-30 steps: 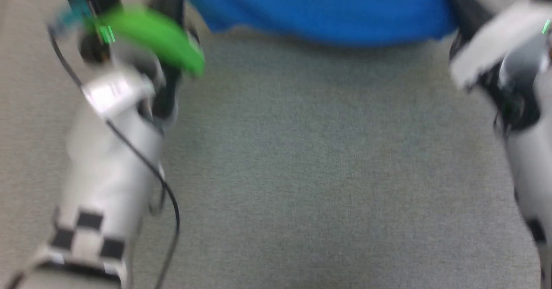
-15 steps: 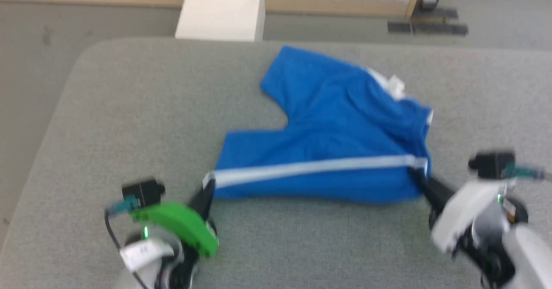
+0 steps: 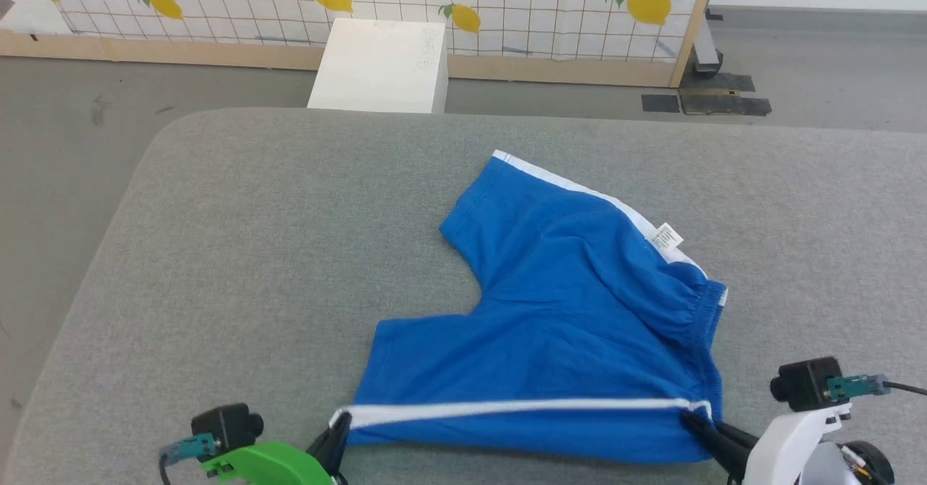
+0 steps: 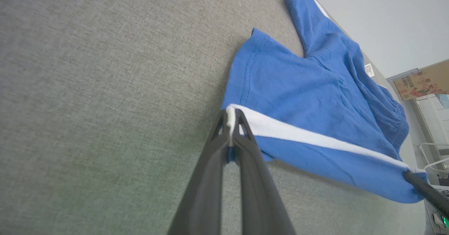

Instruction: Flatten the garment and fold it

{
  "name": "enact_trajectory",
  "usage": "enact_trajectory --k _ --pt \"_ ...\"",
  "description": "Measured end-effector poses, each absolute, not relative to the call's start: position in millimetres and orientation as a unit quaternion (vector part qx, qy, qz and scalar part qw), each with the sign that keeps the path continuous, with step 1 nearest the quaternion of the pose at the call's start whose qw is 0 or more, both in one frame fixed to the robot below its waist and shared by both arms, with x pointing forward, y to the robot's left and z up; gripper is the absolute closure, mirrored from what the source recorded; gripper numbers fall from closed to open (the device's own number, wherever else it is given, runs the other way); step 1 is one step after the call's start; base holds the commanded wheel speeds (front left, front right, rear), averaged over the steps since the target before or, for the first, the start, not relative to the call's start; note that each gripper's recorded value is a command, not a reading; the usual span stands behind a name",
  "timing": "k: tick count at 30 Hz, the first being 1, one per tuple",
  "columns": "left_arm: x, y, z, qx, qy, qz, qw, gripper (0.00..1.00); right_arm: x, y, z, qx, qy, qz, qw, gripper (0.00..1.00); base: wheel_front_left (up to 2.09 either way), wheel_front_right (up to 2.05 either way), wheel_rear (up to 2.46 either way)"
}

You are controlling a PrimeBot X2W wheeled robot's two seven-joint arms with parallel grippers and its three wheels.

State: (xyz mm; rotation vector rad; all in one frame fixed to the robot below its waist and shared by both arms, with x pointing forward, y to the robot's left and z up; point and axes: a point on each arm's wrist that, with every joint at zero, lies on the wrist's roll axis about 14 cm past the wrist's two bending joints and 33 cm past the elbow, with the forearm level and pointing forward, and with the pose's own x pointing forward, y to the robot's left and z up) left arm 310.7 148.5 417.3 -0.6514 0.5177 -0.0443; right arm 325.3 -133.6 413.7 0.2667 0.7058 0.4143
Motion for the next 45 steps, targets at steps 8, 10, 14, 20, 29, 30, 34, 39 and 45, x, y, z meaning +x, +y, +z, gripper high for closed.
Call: enact_trajectory --k 8,10,14,20,29,30,34,39,45 --pt "342.6 146.5 452.1 -0.309 0.193 -0.044 0.930 1.00 343.8 -136.1 427.3 0.122 0.316 0.191 0.921 1.00 0.00 0.00 0.00" --pt "360.6 144.2 465.8 -0.302 0.173 -0.056 0.936 1.00 353.3 -136.4 432.7 0.119 0.307 0.189 0.925 1.00 0.00 0.00 0.00" --pt "400.0 137.1 490.7 -0.283 0.137 -0.086 0.945 1.00 372.0 -134.9 440.5 0.119 0.291 0.189 0.930 1.00 0.00 0.00 0.00" --pt "453.6 126.4 502.8 -0.254 0.122 -0.113 0.953 1.00 399.5 -135.1 444.9 0.122 0.277 0.183 0.936 1.00 0.00 0.00 0.00" --pt "529.3 94.9 496.3 -0.214 0.135 -0.156 0.955 1.00 437.7 -144.7 434.4 0.129 0.273 0.160 0.940 1.00 0.00 0.00 0.00" --pt "534.6 90.3 493.5 -0.210 0.139 -0.161 0.954 1.00 440.0 -145.6 432.1 0.129 0.275 0.158 0.940 1.00 0.00 0.00 0.00" --pt "558.5 71.4 478.7 -0.201 0.159 -0.177 0.950 1.00 448.2 -148.8 420.0 0.130 0.283 0.152 0.938 1.00 0.00 0.00 0.00" --pt "582.1 49.2 461.4 -0.197 0.179 -0.193 0.944 1.00 454.5 -156.7 407.0 0.134 0.288 0.137 0.938 1.00 0.00 0.00 0.00" --pt "604.7 25.1 452.1 -0.181 0.191 -0.215 0.940 1.00 456.3 -169.7 397.3 0.132 0.294 0.118 0.939 1.00 0.00 0.00 0.00"
